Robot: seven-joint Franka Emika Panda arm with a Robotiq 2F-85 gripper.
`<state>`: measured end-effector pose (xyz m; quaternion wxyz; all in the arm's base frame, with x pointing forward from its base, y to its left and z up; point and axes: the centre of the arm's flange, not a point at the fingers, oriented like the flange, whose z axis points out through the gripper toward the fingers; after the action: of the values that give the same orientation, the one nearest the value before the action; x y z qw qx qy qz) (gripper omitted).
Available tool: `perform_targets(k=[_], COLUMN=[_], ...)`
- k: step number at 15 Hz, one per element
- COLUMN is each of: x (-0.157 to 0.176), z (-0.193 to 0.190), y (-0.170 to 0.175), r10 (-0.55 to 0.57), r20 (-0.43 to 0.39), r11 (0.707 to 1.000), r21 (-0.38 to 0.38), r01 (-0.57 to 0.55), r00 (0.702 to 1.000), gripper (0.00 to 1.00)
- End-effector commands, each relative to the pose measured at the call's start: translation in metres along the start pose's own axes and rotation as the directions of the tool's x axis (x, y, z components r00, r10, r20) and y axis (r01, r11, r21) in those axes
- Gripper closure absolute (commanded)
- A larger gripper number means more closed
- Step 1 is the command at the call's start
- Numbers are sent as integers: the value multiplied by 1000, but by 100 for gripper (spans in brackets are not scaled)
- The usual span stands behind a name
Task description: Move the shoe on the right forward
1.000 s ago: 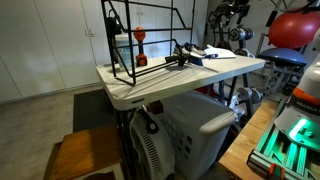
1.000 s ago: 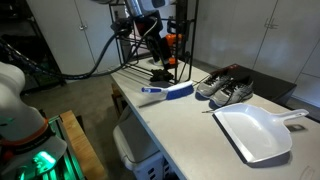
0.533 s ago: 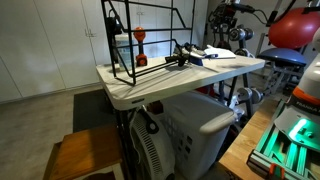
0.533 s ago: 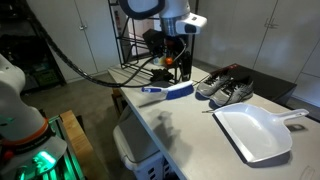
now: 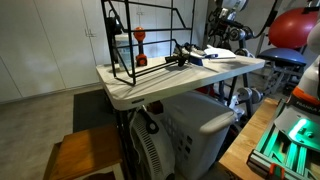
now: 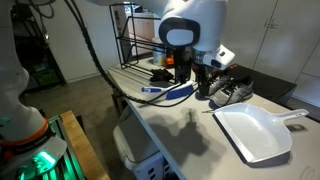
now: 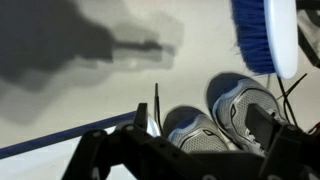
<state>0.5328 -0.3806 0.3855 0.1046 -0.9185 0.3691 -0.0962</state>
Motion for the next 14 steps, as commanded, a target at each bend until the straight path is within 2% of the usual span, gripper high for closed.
perform_targets(k=[1, 3, 4, 10, 14], x=[43, 51, 27, 31, 45], z=[31, 45, 32, 33, 54], y=[-2, -5, 0, -1, -1], r10=[147, 202, 146, 146, 251], r20=[13, -4, 5, 1, 21], r11=[988, 976, 988, 988, 965], r21=[51, 86, 49, 51, 71], r01=[-147, -200, -146, -146, -251], r00=[989, 979, 989, 989, 968], gripper=[0, 0, 0, 0, 0])
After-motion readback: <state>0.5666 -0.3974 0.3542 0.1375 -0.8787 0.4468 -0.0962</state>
